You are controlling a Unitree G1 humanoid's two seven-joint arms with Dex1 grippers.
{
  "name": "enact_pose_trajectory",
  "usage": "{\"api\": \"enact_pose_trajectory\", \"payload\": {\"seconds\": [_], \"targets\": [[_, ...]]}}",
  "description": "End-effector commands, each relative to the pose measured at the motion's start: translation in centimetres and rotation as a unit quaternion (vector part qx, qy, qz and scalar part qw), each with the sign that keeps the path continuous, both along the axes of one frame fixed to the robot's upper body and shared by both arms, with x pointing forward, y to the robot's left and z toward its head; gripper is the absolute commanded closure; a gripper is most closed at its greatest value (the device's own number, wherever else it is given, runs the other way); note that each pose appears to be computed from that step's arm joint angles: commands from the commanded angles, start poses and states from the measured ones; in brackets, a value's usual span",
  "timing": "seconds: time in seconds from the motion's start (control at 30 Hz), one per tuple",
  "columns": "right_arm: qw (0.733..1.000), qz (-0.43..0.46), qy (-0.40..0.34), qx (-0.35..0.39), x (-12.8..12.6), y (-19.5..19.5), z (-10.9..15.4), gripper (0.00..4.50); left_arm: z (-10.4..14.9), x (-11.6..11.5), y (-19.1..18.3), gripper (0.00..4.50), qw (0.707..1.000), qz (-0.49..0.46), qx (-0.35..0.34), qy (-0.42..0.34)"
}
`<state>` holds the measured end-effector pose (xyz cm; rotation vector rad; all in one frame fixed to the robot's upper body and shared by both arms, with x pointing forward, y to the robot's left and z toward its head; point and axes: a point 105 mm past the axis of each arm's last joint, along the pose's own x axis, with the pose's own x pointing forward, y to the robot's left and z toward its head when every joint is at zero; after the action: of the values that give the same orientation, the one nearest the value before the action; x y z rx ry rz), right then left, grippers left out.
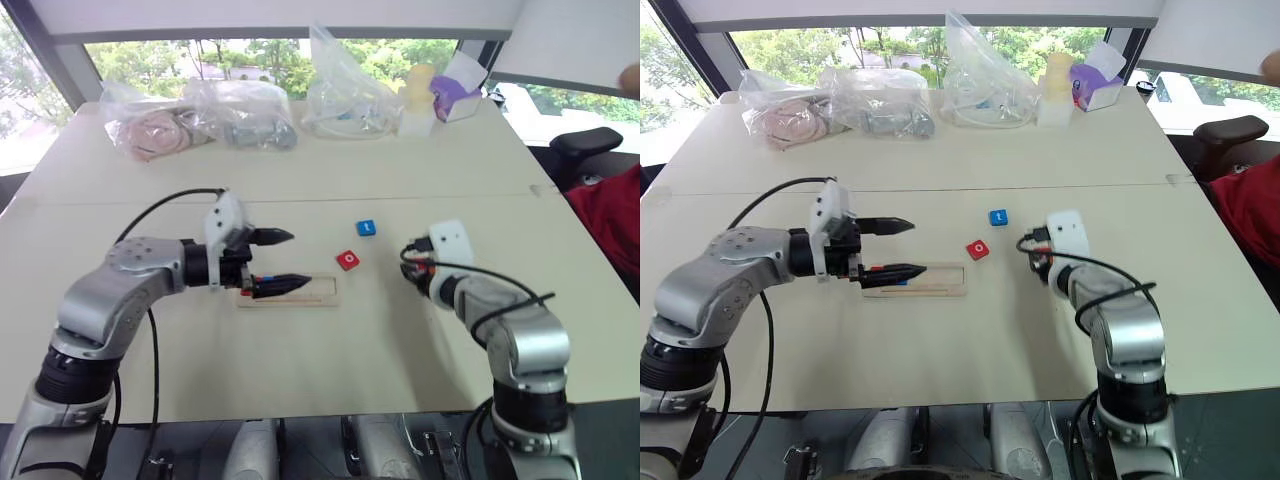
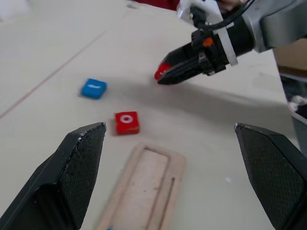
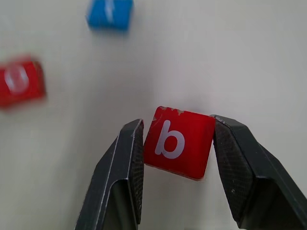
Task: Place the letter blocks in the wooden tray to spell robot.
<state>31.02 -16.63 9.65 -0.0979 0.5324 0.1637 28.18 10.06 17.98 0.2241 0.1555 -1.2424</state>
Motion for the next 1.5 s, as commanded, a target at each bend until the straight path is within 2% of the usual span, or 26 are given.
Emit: {"api": "enact_pose_trajectory", "payload": {"seconds": [0.03,0.33,0.37,0.4,0.5,0.53,0.73,0.77,0.83,0.87,0.97,1.13,1.5], "targets": [[0.999,-0.020,-0.018,0.017,-0.1,0.3,0.4,2.95,0.1,-0.1,-0.4,0.00,1.000,-0.012,0.008,-0.016],[0.999,-0.028,-0.012,0.034,-0.3,1.3,-0.7,2.95,-0.8,0.5,0.8,0.00,1.000,-0.001,0.024,-0.008],[0.999,-0.029,-0.010,0.034,-0.3,1.4,-0.8,1.92,-0.9,0.6,0.9,0.00,1.000,0.001,0.024,-0.009],[0.999,-0.030,-0.009,0.032,-0.4,1.4,-0.9,1.65,-0.9,0.6,1.0,0.00,1.000,0.002,0.024,-0.009],[0.998,-0.048,-0.014,0.024,-0.2,0.7,-0.7,0.11,-0.7,0.6,1.4,0.00,1.000,0.006,0.024,-0.009],[0.998,-0.058,-0.022,0.026,0.1,0.2,-0.3,0.04,-0.6,0.6,1.5,0.00,1.000,0.008,0.024,-0.009],[0.994,0.007,-0.103,0.031,1.5,-0.9,4.2,0.04,0.4,0.1,2.0,0.00,1.000,-0.010,0.020,-0.002],[0.990,0.067,-0.123,0.027,1.5,-0.6,5.3,0.04,0.6,-0.4,1.9,0.00,0.999,-0.026,0.022,0.002],[0.961,0.248,-0.123,-0.012,-0.4,0.6,6.0,0.04,0.5,-1.6,1.7,0.00,0.997,-0.066,0.044,0.011],[0.945,0.305,-0.111,-0.039,-1.1,0.0,5.7,0.04,0.3,-2.2,1.6,0.00,0.995,-0.084,0.058,0.015],[0.933,0.347,-0.088,-0.044,-0.8,-3.1,5.1,0.04,0.0,-3.1,1.1,0.00,0.989,-0.120,0.084,0.017],[0.911,0.399,-0.082,-0.066,-0.3,-4.9,3.5,0.04,-0.1,-3.0,0.7,0.00,0.988,-0.127,0.091,0.007],[0.903,0.417,-0.077,-0.069,1.6,-4.5,-0.6,0.04,-1.0,-3.0,1.1,0.00,0.991,-0.095,0.089,0.016]]}}
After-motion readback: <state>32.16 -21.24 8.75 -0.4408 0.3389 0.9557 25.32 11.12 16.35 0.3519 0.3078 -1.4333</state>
